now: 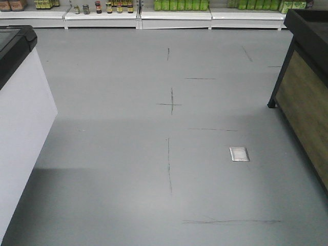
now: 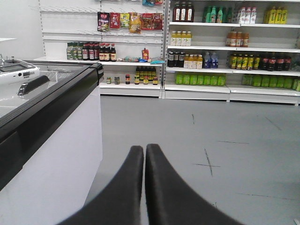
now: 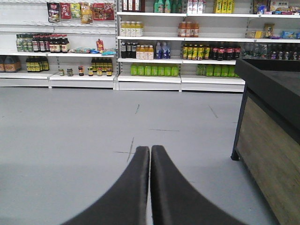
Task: Pick three apples into basket with both arms
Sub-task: 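Drive the base forward along the aisle toward the produce tables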
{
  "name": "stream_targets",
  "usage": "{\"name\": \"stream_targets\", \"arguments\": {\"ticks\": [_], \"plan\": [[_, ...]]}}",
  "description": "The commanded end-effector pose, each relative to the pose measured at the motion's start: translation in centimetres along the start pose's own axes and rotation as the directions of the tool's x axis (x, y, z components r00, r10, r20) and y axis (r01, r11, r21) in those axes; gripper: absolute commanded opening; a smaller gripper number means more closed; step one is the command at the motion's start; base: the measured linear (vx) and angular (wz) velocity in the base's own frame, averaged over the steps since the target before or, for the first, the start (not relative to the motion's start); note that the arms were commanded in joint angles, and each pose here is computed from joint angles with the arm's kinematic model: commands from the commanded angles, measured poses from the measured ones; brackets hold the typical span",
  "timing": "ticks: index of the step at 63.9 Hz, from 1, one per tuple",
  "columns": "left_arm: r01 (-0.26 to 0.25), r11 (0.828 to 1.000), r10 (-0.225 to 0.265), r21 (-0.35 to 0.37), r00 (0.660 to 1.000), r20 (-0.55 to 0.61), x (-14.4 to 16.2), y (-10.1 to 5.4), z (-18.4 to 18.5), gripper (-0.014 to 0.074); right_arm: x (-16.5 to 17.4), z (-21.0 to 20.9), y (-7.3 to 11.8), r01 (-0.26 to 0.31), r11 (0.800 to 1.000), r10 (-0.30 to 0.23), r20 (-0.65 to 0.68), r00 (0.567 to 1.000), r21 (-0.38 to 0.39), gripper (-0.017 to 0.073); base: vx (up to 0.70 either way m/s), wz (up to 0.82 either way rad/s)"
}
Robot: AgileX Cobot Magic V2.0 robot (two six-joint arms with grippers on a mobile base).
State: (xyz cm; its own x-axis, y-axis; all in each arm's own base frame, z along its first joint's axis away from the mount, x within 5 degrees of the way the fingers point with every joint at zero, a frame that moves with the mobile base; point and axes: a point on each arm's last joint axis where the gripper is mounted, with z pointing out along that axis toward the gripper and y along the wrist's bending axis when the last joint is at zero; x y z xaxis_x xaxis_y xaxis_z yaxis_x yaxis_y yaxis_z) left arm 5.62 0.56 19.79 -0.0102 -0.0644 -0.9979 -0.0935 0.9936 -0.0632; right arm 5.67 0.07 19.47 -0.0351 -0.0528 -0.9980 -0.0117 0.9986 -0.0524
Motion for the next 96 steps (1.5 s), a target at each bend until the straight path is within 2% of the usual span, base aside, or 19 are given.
{"name": "stream_targets", "arguments": {"ticks": [1,96], "plan": [[0.007,1.000,-0.008,0.014,0.997,0.080,-0.44,-0.11,-0.10,-0.0006,-0.21,-0.05,-0.07,0.004,1.000,-0.005,0.068,0.998,0.013,-0.0006,0.08,0.02],[0.007,1.000,-0.008,0.014,0.997,0.080,-0.44,-0.11,-0.10,-0.0006,-0.21,-0.05,-0.07,0.004,1.000,-0.005,0.068,0.998,0.013,-0.0006,0.16,0.00]]}}
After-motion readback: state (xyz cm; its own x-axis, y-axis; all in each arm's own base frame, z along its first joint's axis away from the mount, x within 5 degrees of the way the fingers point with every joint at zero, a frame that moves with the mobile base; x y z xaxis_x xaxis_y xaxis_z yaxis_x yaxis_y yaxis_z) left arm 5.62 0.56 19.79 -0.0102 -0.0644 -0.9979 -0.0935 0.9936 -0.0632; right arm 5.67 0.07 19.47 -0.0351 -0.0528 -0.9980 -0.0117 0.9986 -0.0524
